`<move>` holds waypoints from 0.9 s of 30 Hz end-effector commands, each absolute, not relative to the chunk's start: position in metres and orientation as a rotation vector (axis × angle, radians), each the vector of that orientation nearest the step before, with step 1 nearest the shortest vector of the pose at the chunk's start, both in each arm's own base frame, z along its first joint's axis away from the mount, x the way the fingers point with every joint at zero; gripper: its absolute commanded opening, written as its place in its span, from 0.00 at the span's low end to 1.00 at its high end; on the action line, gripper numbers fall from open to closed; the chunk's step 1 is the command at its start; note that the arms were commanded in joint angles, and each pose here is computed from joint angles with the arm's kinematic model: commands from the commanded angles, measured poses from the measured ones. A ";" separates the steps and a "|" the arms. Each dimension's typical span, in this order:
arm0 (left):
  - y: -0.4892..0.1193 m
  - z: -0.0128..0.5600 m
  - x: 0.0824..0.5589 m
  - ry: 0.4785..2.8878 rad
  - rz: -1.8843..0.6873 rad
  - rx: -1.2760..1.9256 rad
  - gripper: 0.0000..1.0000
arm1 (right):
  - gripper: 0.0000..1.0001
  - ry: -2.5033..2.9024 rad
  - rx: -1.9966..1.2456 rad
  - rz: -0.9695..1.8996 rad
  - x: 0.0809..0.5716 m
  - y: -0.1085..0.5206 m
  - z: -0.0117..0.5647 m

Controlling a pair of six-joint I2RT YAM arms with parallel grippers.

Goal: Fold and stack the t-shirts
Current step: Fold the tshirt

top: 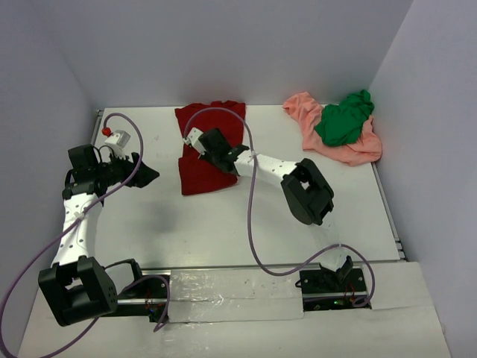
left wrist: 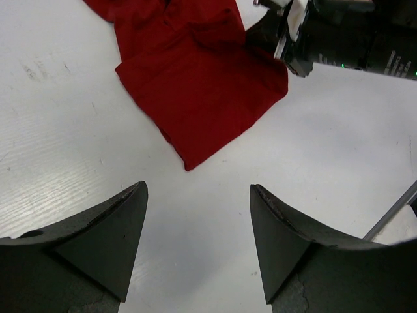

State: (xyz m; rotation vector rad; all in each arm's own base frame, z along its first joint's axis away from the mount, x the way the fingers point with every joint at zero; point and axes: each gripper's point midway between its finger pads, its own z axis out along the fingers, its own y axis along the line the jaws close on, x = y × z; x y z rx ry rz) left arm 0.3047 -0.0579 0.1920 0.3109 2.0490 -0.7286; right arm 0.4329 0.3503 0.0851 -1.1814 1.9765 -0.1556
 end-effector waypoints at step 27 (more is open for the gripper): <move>-0.064 0.200 0.302 2.005 -0.767 0.367 0.73 | 0.77 2.211 -0.801 -0.255 0.478 0.268 0.061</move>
